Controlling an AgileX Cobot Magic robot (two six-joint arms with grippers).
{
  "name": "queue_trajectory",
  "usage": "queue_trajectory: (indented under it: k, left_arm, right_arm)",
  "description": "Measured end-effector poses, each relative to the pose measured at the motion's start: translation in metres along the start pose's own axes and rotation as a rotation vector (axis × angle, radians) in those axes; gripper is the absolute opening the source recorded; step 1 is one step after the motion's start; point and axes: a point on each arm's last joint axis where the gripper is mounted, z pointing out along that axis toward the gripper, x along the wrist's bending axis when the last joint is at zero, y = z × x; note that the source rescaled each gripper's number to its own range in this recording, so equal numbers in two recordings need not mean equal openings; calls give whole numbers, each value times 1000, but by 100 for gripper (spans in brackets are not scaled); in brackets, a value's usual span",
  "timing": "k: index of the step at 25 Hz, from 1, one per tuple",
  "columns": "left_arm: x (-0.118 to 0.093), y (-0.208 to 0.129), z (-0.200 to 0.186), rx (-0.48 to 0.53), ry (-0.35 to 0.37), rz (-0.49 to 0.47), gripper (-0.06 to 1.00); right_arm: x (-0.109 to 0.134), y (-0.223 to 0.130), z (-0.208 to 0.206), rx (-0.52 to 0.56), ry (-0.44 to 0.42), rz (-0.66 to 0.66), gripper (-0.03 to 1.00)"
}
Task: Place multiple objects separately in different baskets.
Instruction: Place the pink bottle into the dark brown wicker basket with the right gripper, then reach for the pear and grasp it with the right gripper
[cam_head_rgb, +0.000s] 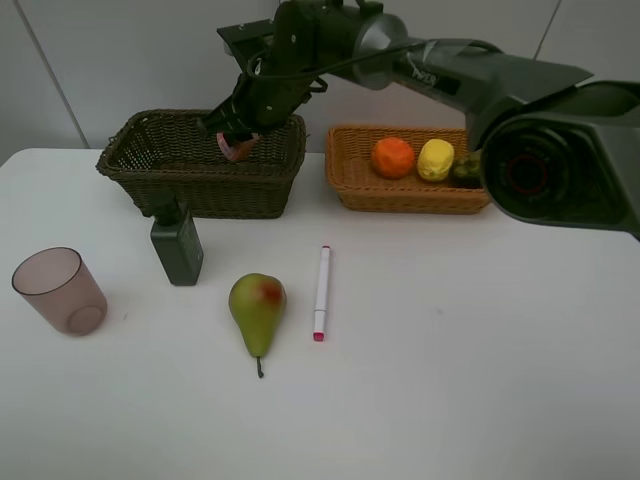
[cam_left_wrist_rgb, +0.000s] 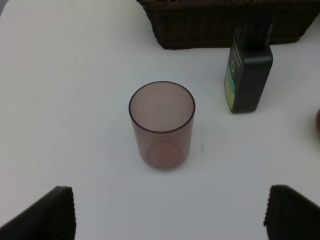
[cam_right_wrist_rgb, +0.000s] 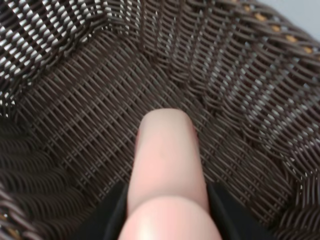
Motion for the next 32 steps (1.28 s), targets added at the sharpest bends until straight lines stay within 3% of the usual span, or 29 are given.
queue_trajectory:
  k: [10, 12, 15, 16, 18, 27, 32]
  left_arm:
    - [0, 0, 0, 0, 0, 0, 100]
    - [0, 0, 0, 0, 0, 0, 100]
    - [0, 0, 0, 0, 0, 0, 100]
    - [0, 0, 0, 0, 0, 0, 100]
    - [0, 0, 0, 0, 0, 0, 100]
    - [0, 0, 0, 0, 0, 0, 100]
    - [0, 0, 0, 0, 0, 0, 100]
  right_arm:
    - [0, -1, 0, 4, 0, 0, 21]
    - [0, -1, 0, 4, 1, 0, 37]
    - [0, 0, 0, 0, 0, 1, 79]
    - [0, 0, 0, 0, 0, 1, 87]
    - [0, 0, 0, 0, 0, 1, 95]
    - [0, -2, 0, 19, 4, 2, 99]
    - [0, 5, -20, 55, 8, 1, 99]
